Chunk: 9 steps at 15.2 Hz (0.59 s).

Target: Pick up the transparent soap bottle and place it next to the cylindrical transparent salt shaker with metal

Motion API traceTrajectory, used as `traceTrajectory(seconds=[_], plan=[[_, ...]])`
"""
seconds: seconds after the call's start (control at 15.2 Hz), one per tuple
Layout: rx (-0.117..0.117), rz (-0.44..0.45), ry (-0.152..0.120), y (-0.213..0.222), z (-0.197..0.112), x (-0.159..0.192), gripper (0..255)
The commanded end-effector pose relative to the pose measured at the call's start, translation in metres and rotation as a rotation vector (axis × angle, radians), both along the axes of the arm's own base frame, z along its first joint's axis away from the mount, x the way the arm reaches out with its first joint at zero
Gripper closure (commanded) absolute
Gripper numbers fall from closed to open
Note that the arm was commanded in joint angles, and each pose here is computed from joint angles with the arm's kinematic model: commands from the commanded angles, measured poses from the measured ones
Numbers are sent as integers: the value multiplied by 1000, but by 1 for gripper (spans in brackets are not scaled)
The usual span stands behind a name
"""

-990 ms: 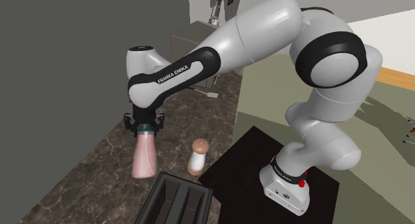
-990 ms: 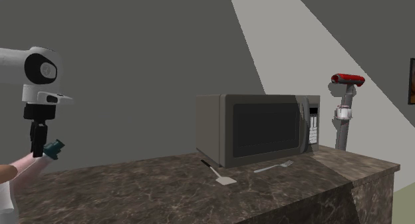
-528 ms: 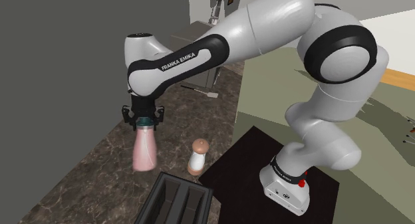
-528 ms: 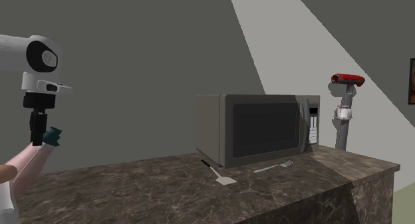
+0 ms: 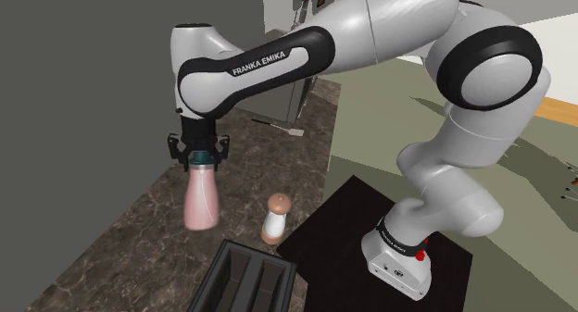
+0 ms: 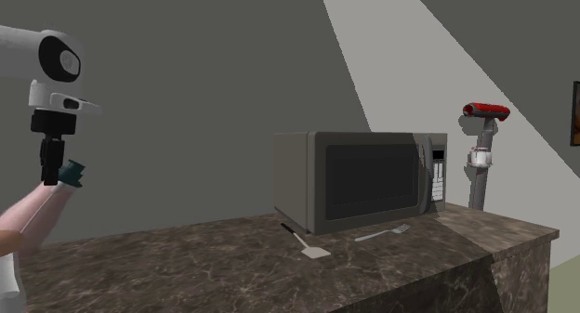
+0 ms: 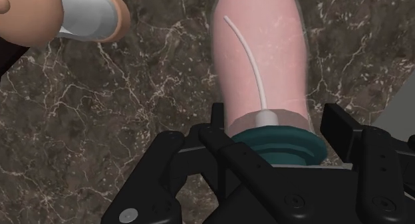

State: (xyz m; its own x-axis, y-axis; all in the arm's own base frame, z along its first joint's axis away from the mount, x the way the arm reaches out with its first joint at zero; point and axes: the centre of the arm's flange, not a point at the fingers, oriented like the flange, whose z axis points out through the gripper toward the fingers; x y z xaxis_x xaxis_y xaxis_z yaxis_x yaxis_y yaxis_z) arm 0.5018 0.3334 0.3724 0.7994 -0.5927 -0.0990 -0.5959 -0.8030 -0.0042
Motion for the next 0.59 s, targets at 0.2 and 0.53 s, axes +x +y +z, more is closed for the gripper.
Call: traceTrajectory(seconds=[0.2,0.53], plan=[[0,0,0,0,27,0,255],[0,0,0,0,53,0,255]])
